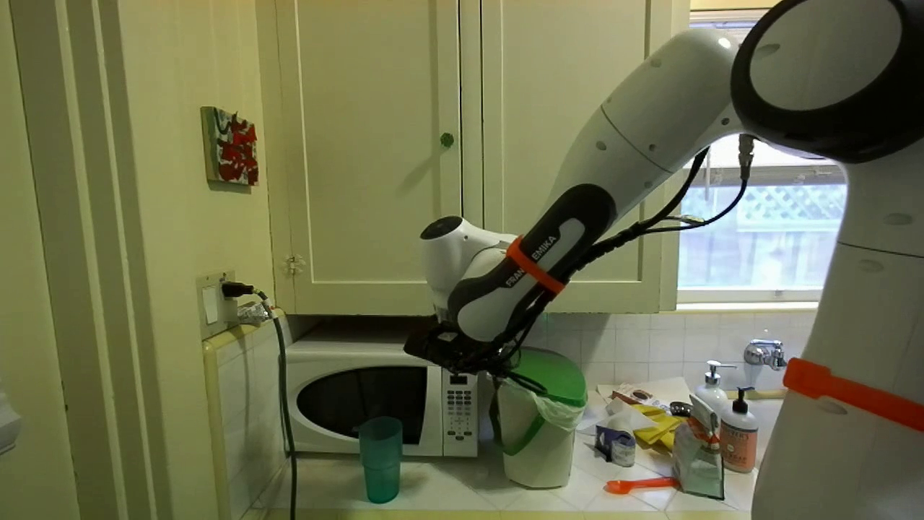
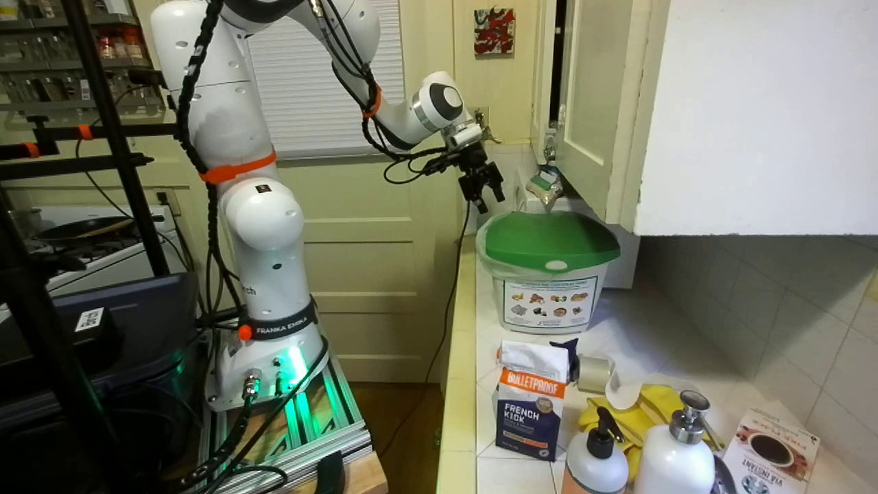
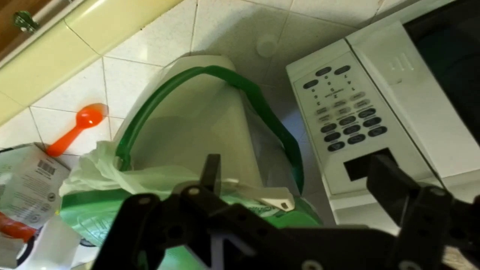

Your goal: Move the tape and orange spoon to the right then move the bin forwards.

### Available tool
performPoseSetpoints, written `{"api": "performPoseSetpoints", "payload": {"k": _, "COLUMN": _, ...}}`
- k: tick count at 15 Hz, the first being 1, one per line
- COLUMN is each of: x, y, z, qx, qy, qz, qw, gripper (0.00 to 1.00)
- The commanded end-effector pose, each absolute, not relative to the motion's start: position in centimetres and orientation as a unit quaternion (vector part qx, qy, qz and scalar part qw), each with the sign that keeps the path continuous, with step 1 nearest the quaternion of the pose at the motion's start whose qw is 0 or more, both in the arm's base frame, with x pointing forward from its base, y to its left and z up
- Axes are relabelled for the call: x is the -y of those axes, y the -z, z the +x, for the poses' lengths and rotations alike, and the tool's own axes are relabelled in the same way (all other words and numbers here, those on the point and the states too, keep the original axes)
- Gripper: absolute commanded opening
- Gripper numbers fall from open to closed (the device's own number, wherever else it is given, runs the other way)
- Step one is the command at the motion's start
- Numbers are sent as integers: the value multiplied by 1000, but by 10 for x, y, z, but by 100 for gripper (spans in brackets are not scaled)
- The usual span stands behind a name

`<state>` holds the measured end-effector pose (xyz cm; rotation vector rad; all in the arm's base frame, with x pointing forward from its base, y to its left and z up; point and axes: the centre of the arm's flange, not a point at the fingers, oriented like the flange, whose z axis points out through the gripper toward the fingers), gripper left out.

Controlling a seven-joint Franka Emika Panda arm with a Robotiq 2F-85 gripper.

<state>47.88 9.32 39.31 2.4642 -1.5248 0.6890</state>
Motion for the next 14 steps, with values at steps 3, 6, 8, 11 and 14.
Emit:
{"api": "performPoseSetpoints", "payload": {"k": 3, "x": -66, "y": -425, "z": 441, "qx": 419, "qy": -195, "qz": 883, "qw": 87, "gripper": 100}}
{"api": "performPoseSetpoints", "payload": {"k": 6, "x": -50, "y": -441, "z": 428, "qx": 384, "qy": -186, "qz": 899, "qw": 101, "gripper": 100}}
{"api": "performPoseSetpoints", "payload": {"k": 8, "x": -36, "y": -452, "z": 419, "qx": 370, "qy": -178, "qz": 905, "qw": 113, "gripper": 100}}
{"api": "performPoseSetpoints", "payload": {"k": 11, "x": -19, "y": -467, "z": 403, "qx": 355, "qy": -159, "qz": 910, "qw": 145, "gripper": 100}}
{"api": "performPoseSetpoints", "payload": {"k": 14, "x": -1, "y": -476, "z": 385, "qx": 326, "qy": -156, "qz": 917, "qw": 167, "gripper": 100}}
